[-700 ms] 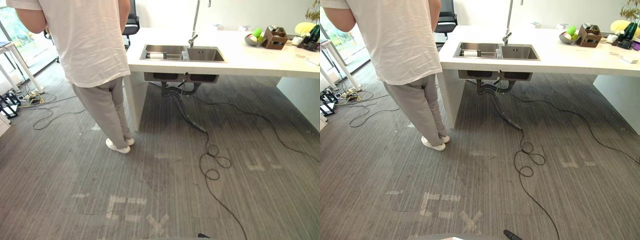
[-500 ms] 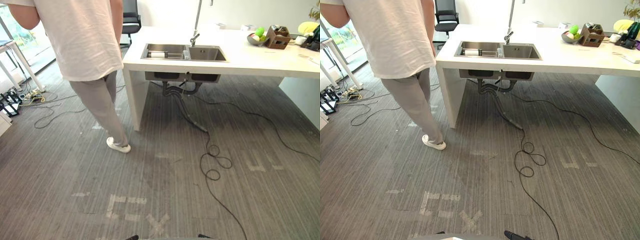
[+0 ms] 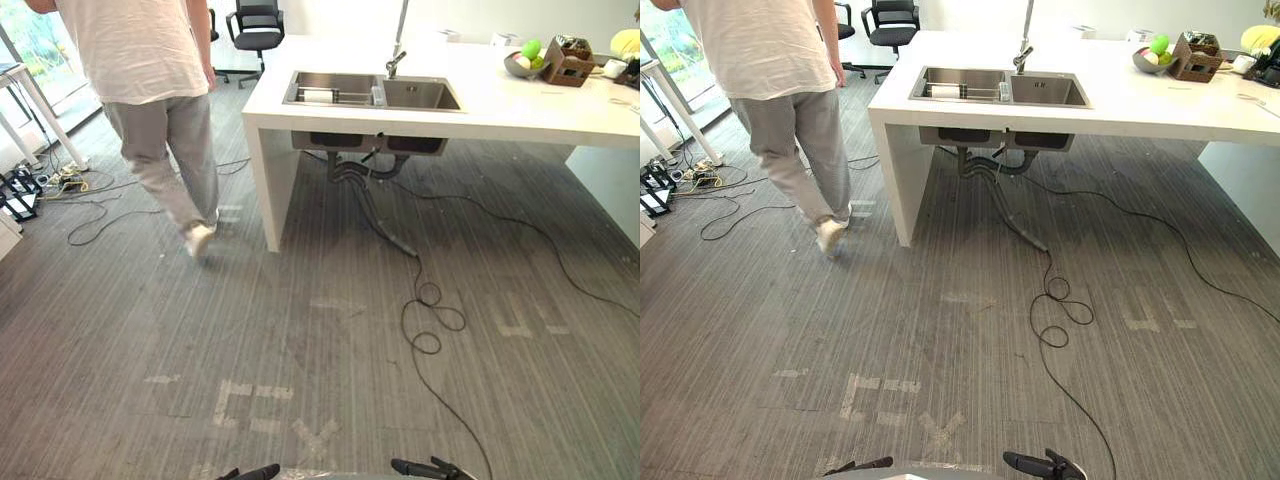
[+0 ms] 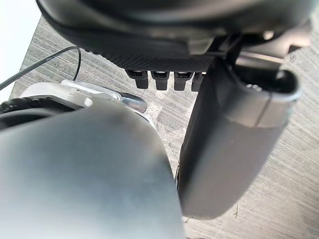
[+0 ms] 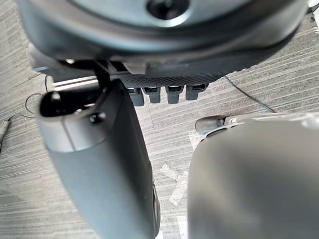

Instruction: Walk over to the sink, pick up the cup, carry it to the dishwasher, place the cup inside the dishwasher, then close the dishwasher door

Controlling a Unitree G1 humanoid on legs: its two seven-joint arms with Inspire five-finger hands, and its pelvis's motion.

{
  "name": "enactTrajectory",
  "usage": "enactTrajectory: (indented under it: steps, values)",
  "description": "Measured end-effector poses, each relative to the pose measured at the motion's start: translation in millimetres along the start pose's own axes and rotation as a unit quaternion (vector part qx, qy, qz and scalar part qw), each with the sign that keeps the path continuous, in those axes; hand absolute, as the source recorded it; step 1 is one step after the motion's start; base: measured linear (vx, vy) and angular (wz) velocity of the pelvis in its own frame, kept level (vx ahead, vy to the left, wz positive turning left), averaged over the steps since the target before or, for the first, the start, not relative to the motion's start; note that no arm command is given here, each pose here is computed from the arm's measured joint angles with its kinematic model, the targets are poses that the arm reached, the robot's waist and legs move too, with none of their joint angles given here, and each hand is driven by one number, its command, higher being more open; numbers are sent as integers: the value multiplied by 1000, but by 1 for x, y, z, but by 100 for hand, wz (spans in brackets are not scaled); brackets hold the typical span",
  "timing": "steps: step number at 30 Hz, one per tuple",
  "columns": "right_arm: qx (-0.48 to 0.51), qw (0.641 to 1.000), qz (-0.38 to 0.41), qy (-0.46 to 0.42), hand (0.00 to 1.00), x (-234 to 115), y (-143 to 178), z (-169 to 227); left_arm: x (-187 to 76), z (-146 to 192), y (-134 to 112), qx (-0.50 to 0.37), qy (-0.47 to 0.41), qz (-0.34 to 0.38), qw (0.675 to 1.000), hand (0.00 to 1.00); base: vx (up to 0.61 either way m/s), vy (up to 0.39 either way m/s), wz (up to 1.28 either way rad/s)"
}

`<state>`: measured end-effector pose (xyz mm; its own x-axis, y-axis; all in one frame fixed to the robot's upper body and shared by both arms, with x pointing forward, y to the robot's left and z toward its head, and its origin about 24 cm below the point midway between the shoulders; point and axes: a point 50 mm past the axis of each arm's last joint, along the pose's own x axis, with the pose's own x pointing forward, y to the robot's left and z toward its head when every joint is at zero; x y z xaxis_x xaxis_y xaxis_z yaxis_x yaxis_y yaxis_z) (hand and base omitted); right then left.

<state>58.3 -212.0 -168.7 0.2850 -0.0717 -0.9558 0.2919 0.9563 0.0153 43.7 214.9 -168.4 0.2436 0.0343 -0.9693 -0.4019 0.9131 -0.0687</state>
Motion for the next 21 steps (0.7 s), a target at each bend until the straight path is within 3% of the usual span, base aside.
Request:
enactTrajectory:
  steps: [8,13,21]
  values:
    - [18,1000,18,4,100,0,0,-2,0,-3,2,-11,5,11,1000,100,-63,-29,5]
    - [38,999,16,-3,100,0,1,-3,0,-3,5,-24,-23,57,998,100,-36,-17,3]
    - [46,996,12,-72,100,-1,6,15,-2,4,10,-40,-62,105,992,100,-55,68,21]
